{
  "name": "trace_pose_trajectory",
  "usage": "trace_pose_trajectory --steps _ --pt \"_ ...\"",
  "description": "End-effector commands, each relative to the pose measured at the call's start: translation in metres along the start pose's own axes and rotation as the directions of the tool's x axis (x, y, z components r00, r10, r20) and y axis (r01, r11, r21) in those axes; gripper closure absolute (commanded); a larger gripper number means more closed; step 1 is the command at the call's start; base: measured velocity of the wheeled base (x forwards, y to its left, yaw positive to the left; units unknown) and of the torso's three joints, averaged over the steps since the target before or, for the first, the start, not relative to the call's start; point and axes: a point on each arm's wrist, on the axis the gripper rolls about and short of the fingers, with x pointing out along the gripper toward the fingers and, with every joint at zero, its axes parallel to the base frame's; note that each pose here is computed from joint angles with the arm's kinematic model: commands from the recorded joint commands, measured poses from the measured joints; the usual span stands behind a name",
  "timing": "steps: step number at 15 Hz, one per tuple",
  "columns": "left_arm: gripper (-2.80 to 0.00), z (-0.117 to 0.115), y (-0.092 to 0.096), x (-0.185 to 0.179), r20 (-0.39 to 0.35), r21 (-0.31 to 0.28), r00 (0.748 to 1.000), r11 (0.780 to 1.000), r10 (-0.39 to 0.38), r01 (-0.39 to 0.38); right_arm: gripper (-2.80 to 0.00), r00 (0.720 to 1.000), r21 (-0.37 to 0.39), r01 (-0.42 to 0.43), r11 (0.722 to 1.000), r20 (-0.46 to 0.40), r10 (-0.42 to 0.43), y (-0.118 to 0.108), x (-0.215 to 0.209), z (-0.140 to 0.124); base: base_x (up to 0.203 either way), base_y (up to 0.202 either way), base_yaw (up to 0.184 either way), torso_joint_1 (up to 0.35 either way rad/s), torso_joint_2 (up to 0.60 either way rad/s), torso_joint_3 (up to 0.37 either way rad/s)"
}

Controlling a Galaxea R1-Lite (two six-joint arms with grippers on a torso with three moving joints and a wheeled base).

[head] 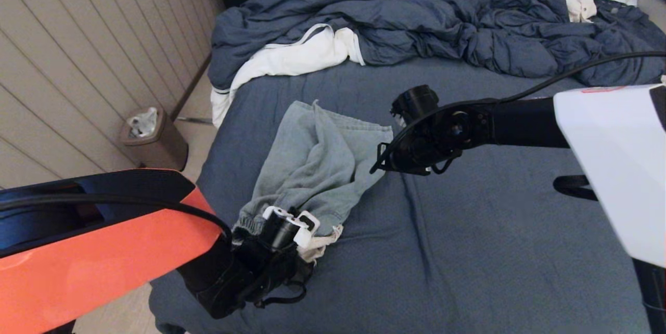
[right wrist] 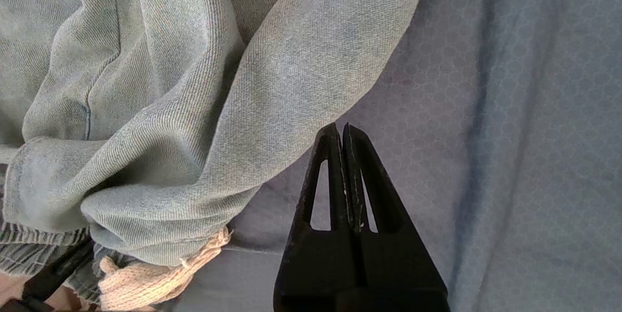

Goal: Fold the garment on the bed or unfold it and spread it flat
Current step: Fold the blue shorts

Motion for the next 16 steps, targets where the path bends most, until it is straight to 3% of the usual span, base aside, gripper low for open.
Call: trace_pose_trajectory --steps 1,8,14,16 --pt "0.00 -0.009 0.002 0.009 -0.025 -0.001 1.000 1.000 0.007 -0.007 0.00 1.000 0.002 0.002 1.000 -0.002 -0.002 -0.001 0.000 0.000 0.000 0.000 0.000 0.000 0.00 0.000" --pt "0.00 -0.035 0.002 0.001 0.001 0.016 1.000 1.000 0.023 -0.023 0.00 1.000 0.005 -0.003 1.000 0.011 0.003 0.000 -0.007 0.003 0.000 0.000 0.000 0.000 0.00 0.000" --pt "0.00 -0.076 0.006 -0.039 -0.010 0.134 0.999 0.990 0.042 -0.040 0.00 1.000 0.005 -0.005 1.000 0.014 0.005 0.000 -0.010 0.004 0.000 0.000 0.000 0.000 0.00 0.000" --pt "0.00 -0.080 0.010 -0.046 0.028 0.150 0.998 0.987 0.057 -0.060 0.00 1.000 0.003 -0.004 1.000 0.012 0.004 0.000 -0.009 0.003 0.000 0.000 0.000 0.000 0.00 0.000"
